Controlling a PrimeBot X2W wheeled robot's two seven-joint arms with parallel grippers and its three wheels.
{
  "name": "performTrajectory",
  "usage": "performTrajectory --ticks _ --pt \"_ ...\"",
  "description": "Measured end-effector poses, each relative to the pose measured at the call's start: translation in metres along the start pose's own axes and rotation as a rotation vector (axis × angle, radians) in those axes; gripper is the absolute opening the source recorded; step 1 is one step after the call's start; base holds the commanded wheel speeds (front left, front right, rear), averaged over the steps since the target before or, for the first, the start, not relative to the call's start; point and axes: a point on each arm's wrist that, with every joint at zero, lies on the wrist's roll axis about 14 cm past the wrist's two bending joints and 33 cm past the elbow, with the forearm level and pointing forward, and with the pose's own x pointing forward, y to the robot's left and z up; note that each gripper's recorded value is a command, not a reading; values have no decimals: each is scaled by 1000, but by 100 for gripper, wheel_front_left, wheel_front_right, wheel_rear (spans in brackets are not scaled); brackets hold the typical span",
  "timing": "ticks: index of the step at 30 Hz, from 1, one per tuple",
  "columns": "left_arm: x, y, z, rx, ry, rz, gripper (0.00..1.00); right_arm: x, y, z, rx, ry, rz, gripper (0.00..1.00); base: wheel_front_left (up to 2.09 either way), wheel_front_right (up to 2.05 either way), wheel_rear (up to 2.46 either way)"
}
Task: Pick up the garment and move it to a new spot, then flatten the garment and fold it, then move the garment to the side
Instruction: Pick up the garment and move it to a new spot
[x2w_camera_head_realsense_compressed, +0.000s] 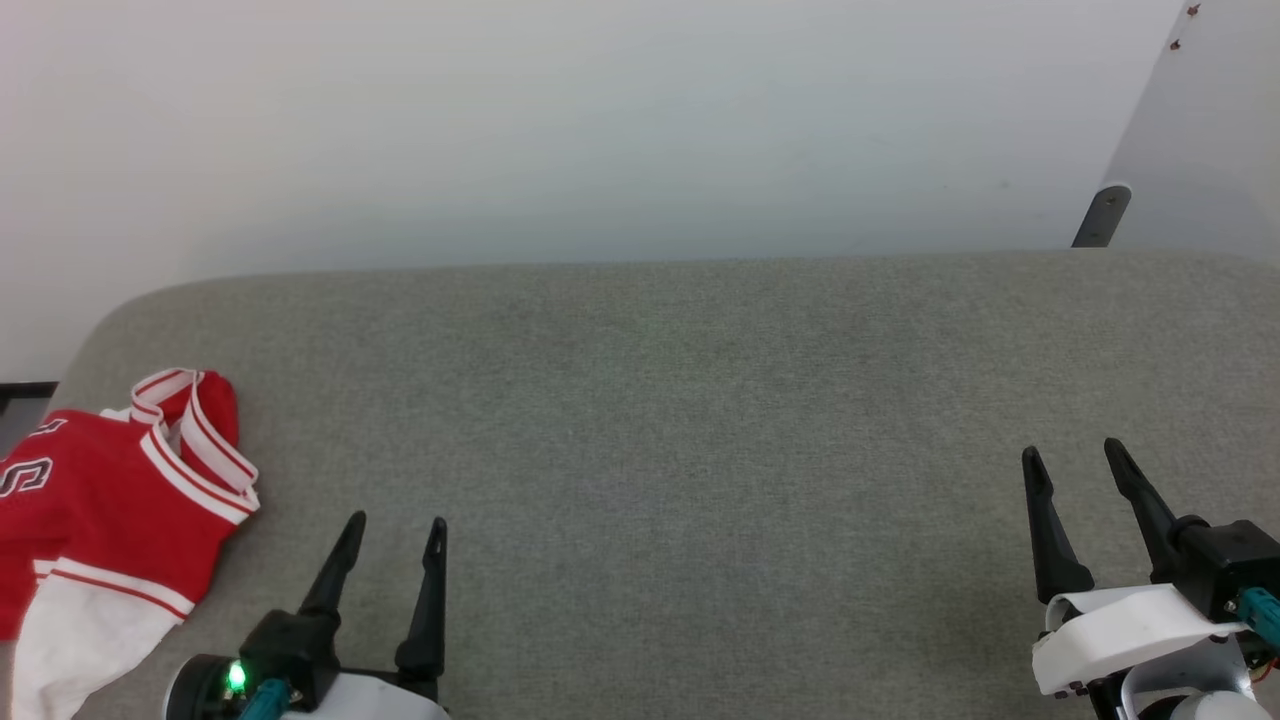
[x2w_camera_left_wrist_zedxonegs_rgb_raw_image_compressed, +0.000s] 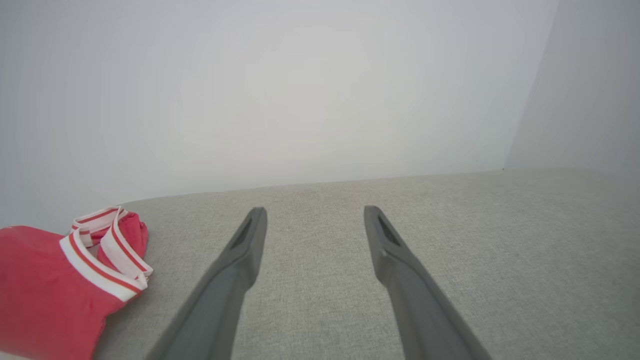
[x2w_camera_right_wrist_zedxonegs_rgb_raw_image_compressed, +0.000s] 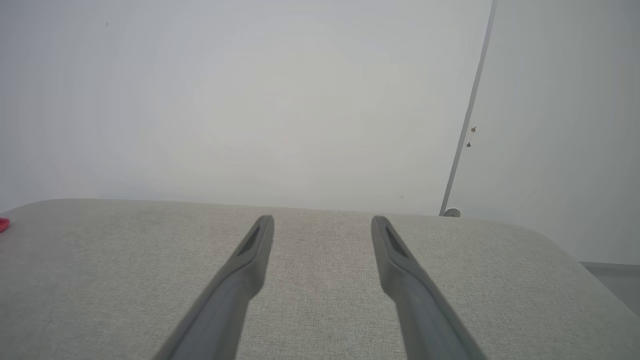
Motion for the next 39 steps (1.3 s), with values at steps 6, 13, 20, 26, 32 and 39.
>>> performTrajectory --ticks 6,13,20,26,32,39 --pt "-8 15 -2 -4 9 54 100 3 9 -4 -1 18 33 100 0 0 0" --pt "-31 53 -1 13 15 188 100 16 51 -8 17 34 158 100 0 0 0" --pt "-72 99 4 22 12 364 100 27 120 -12 43 49 345 100 0 0 0" --pt "-112 131 14 34 -4 497 100 29 179 -11 73 52 499 100 0 0 0" --pt "-148 150 22 24 -28 614 100 32 227 -2 78 31 627 100 0 0 0" --pt "-145 149 20 -28 29 585 100 37 233 -13 80 58 644 100 0 0 0"
